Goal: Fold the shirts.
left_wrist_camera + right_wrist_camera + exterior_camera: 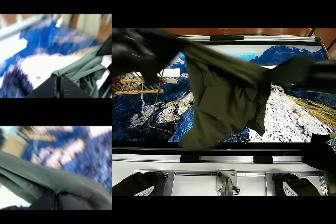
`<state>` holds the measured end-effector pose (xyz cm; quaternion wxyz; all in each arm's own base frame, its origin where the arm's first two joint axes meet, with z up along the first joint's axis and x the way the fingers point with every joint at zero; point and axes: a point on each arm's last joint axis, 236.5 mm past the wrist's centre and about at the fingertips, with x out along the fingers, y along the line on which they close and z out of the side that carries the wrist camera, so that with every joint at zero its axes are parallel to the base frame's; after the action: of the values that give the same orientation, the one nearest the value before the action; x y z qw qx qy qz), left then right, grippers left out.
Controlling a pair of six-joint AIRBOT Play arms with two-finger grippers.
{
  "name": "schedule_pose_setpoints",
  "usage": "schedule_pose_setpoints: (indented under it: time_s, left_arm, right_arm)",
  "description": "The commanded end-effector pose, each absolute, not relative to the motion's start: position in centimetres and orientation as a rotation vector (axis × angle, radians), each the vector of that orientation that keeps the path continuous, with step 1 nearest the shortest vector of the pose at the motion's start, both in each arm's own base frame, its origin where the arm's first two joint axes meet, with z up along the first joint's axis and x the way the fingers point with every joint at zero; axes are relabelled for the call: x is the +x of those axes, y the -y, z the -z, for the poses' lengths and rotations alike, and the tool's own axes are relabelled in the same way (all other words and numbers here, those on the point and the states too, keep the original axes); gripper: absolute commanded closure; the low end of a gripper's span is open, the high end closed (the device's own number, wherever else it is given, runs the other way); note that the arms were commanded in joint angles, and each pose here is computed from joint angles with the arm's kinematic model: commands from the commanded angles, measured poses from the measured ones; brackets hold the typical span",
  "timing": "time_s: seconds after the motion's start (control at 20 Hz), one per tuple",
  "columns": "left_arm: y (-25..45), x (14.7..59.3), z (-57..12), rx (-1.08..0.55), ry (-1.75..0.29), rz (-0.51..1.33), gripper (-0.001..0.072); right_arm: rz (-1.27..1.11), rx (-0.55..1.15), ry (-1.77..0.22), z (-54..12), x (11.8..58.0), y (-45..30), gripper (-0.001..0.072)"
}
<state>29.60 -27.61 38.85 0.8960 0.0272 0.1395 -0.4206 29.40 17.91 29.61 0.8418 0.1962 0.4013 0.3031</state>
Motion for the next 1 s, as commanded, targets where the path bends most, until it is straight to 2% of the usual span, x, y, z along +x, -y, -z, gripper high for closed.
schedule_pose_setpoints:
  time_s: [0.0, 0.1, 0.25, 0.35, 0.4, 0.45, 0.5, 0.55, 0.7, 0.8, 0.85, 0.95]
  left_arm:
    - [27.4, 34.6, -29.3, 0.165, -0.531, 0.752, 0.0673]
    - [27.4, 38.7, -25.3, 0.157, -0.602, 0.694, 0.0672]
    - [25.8, 45.1, -19.2, -0.066, -0.740, 0.522, 0.0672]
    - [25.3, 46.3, -14.2, -0.136, -0.882, 0.468, 0.0670]
    - [25.5, 46.0, -12.0, -0.147, -0.954, 0.470, 0.0634]
    - [26.0, 45.4, -10.0, -0.154, -1.027, 0.486, 0.0420]
    - [26.4, 44.4, -8.6, -0.134, -1.088, 0.516, 0.0107]
    - [26.1, 43.6, -7.7, -0.084, -1.128, 0.538, 0.0036]
    - [20.9, 40.7, -7.3, 0.116, -1.277, 0.489, 0.0046]
    - [15.8, 38.3, -7.7, 0.265, -1.390, 0.373, 0.0048]
    - [14.7, 36.9, -7.9, 0.297, -1.435, 0.346, 0.0049]
    - [16.3, 34.0, -7.6, 0.266, -1.465, 0.419, 0.0049]
  right_arm:
    - [-0.577, 0.366, -1.063, -21.0, 32.5, -19.4, 0.0644]
    - [-0.511, 0.361, -1.094, -16.6, 36.8, -20.0, 0.0644]
    - [-0.424, 0.422, -1.026, -12.3, 43.7, -19.9, 0.0644]
    - [-0.380, 0.456, -1.012, -9.6, 46.6, -19.8, 0.0644]
    - [-0.366, 0.470, -1.026, -8.3, 47.2, -19.9, 0.0637]
    - [-0.368, 0.466, -1.043, -7.1, 47.5, -20.0, 0.0527]
    - [-0.377, 0.443, -1.054, -6.4, 47.5, -20.1, 0.0265]
    - [-0.408, 0.384, -1.054, -6.4, 47.2, -19.8, 0.0180]
    - [-0.421, 0.236, -1.123, -8.0, 44.9, -15.6, 0.0179]
    - [-0.297, 0.139, -1.220, -8.2, 42.2, -9.1, 0.0180]
    - [-0.230, 0.117, -1.282, -8.1, 40.6, -6.0, 0.0181]
    - [-0.192, 0.133, -1.367, -7.4, 37.6, -2.5, 0.0181]
